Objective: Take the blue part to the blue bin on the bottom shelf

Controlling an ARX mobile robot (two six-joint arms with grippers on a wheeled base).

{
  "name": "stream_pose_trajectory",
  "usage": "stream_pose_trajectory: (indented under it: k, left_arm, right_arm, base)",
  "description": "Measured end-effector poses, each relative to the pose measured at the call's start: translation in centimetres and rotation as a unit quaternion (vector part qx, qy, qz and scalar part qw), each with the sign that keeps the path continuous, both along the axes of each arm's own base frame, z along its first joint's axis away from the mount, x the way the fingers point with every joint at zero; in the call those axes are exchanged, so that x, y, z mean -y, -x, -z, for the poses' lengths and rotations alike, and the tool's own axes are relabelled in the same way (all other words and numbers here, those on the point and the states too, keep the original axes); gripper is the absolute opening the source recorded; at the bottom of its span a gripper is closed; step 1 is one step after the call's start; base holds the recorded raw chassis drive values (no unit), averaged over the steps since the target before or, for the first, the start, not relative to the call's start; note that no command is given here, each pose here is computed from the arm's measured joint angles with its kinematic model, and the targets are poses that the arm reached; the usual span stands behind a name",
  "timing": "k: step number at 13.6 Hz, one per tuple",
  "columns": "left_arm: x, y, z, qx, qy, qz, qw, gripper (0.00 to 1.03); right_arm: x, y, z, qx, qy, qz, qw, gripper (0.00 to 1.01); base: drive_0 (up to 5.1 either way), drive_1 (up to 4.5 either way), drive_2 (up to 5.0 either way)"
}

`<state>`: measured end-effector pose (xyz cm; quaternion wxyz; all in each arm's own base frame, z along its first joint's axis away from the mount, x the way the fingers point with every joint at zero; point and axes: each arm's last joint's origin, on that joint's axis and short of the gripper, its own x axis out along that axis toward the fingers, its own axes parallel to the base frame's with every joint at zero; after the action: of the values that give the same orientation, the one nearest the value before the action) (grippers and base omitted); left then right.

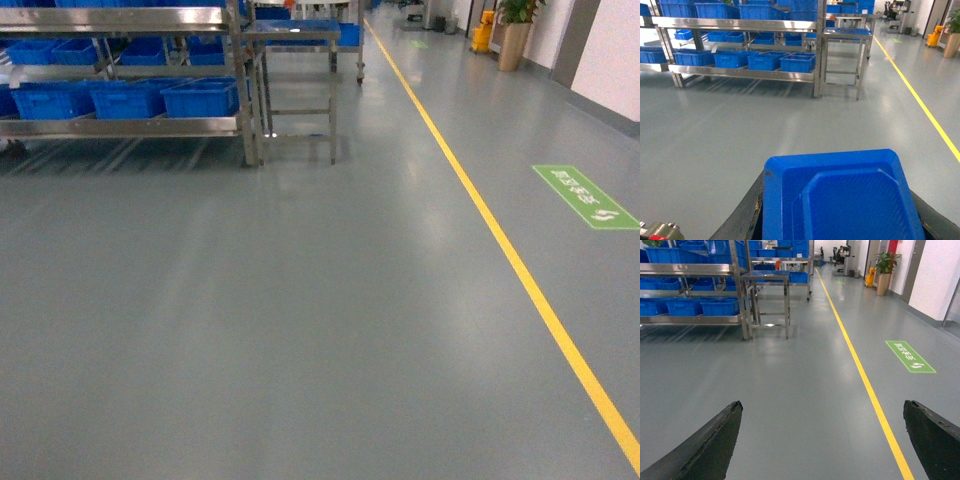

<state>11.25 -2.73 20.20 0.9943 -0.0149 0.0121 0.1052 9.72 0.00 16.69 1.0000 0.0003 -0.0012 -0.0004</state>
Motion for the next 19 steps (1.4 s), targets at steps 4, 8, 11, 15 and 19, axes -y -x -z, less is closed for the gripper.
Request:
stream_pose_trajectory:
  k: [4,8,11,15,19]
  left_arm:
    - [-0.02,0.02,0.00,0.000,0.000,-0.001,1.0000,0.44]
    - [-0.02,0.01,0.00,0.000,0.000,-0.001,1.0000,0.44]
    - [-0.03,0.02,-0.04,0.002,0.001,-0.003,1.0000,0.44]
    - [-0.02,0.00,0.01,0.000,0.000,-0.002,1.0000,0.44]
    - [-0.02,0.00,0.00,0.000,0.000,-0.002,1.0000,0.44]
  right_arm:
    - [0.00,0.00,-0.03,0.001,0.000,0.000,1.0000,0.98]
    - [0.00,0.00,-0.01,0.001,0.000,0.000,1.0000,0.98]
    - [0.00,0.00,-0.02,0.001,0.000,0.000,1.0000,0.98]
    - [0.00,0.00,-0.02,0.001,0.000,0.000,1.0000,0.98]
    - [0.00,0.00,0.01,-0.001,0.000,0.000,1.0000,0.98]
  base:
    - [0.1,4.24,-4.0]
    - [0.0,4.10,-4.2]
    - [0.0,4.11,-4.2]
    - [-0.1,4.08,-4.2]
    - [0.0,4.11,-4.2]
